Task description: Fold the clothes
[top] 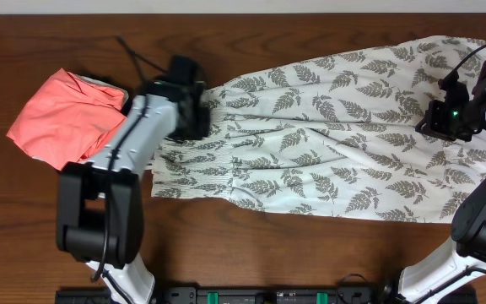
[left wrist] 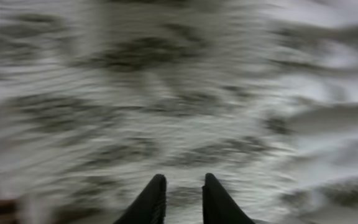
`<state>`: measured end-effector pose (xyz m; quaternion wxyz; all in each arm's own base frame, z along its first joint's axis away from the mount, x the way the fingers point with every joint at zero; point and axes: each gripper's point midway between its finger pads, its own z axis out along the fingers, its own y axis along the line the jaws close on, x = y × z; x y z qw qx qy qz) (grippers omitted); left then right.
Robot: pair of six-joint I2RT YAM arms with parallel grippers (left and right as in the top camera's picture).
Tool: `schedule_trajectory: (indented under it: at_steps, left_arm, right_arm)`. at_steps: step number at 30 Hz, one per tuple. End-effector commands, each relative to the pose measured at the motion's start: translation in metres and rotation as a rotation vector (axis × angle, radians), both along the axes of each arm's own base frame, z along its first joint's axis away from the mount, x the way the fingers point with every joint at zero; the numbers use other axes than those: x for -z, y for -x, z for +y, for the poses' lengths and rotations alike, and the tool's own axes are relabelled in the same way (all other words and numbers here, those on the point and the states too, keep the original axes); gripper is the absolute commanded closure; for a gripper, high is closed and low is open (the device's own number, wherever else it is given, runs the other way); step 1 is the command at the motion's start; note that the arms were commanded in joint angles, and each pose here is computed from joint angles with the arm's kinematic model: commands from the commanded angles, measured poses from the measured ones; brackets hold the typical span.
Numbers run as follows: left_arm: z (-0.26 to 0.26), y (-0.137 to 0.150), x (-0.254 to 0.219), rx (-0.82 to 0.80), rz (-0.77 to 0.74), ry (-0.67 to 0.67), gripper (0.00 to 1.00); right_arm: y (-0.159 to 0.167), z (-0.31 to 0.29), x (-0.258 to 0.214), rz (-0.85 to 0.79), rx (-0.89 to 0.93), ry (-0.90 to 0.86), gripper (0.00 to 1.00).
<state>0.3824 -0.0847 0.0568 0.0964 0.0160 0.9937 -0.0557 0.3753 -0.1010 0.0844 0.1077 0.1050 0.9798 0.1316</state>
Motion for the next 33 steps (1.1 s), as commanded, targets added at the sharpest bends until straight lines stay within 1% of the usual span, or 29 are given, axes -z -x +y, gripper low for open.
schedule_trajectory:
  at_steps: [1, 6, 8, 12, 14, 22, 33]
  left_arm:
    - [0.043, -0.009, -0.009, -0.024, -0.029, -0.05, 0.77]
    - [0.091, -0.01, -0.004, -0.106, -0.017, -0.059, 0.78]
    - [0.102, -0.009, -0.002, -0.135, -0.009, -0.059, 0.78]
    - [0.111, -0.005, 0.007, -0.12, 0.012, -0.046, 0.78]
    - [0.117, -0.003, 0.017, -0.114, 0.032, -0.053, 0.78]
    - [0.151, 0.001, 0.064, -0.192, 0.113, -0.06, 0.78]
    - [0.222, -0.012, 0.065, -0.358, 0.003, -0.078, 0.77]
  right_arm:
    - [0.0, 0.003, -0.009, -0.024, -0.007, -0.001, 0.85]
    - [0.0, 0.002, -0.009, -0.024, -0.007, 0.0, 0.85]
    - [0.0, 0.002, -0.009, -0.024, -0.007, 0.0, 0.86]
    - [0.0, 0.002, -0.009, -0.026, -0.007, 0.001, 0.86]
    - [0.0, 0.002, -0.009, -0.025, -0.007, 0.0, 0.86]
    - [0.0, 0.003, -0.009, -0.023, -0.007, -0.001, 0.86]
    - [0.001, 0.003, -0.009, -0.022, -0.007, -0.001, 0.86]
